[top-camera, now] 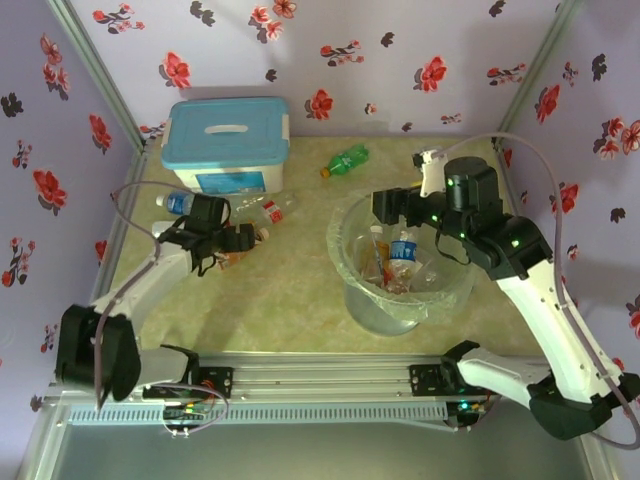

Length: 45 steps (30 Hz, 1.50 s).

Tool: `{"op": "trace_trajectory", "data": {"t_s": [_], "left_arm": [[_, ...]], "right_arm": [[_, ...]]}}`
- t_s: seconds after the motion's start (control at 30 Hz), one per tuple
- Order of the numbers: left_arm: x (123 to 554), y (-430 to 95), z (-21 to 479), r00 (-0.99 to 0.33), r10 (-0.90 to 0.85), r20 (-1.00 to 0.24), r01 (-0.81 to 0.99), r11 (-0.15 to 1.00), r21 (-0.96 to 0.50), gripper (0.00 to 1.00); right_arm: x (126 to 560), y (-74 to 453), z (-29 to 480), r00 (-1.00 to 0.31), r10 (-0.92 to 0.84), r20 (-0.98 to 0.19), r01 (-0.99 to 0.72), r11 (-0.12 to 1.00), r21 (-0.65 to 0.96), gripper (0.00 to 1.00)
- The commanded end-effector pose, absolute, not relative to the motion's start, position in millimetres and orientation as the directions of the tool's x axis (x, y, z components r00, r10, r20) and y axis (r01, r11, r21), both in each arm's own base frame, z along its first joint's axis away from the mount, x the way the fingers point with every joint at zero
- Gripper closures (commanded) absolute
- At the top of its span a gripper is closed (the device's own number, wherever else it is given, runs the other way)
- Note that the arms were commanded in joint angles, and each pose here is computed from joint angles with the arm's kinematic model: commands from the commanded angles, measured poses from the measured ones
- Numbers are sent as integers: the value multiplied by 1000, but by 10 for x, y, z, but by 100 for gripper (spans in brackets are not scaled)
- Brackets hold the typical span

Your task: Put the plastic bottles in the bin

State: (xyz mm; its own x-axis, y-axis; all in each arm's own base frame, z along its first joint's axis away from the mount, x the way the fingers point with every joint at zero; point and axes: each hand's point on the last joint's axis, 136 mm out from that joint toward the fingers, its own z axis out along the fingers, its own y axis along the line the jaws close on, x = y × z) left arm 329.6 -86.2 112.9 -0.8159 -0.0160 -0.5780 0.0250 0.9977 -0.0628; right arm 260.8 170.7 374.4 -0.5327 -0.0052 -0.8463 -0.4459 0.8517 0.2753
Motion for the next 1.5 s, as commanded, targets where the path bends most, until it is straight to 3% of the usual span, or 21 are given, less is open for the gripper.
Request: {"op": "trace_trajectory", "data": {"t_s": [0.0,0.33,0.73,1.1,1.23,1.47], "left_arm": [[3356,-823,988,-829,84,-552,107,994,-8,0],[3482,-885,543,-870,293,-396,286,955,78,0],[3118,-1036,432,-928,238,-288,253,967,-15,5],[3065,-945,373,-951,196,-239,191,981,43,32],[3047,-998,435,-949,196,-247,191,981,42,47],[3005,-1169,725,-934,192,-302,196,980,17,51]], "right_arm": [[2513,1606,3773,-526,25,-850,-432,854,292,11],[2477,1484,3659,-550,23,-835,-393,875,283,11],[2556,1471,3542,-565,25,-825,-370,886,281,11],[2586,1463,3507,-570,25,-822,-361,890,278,11],[2562,1414,3513,-565,28,-825,-349,897,270,11],[2556,1440,3619,-554,30,-832,-368,888,277,11]]}}
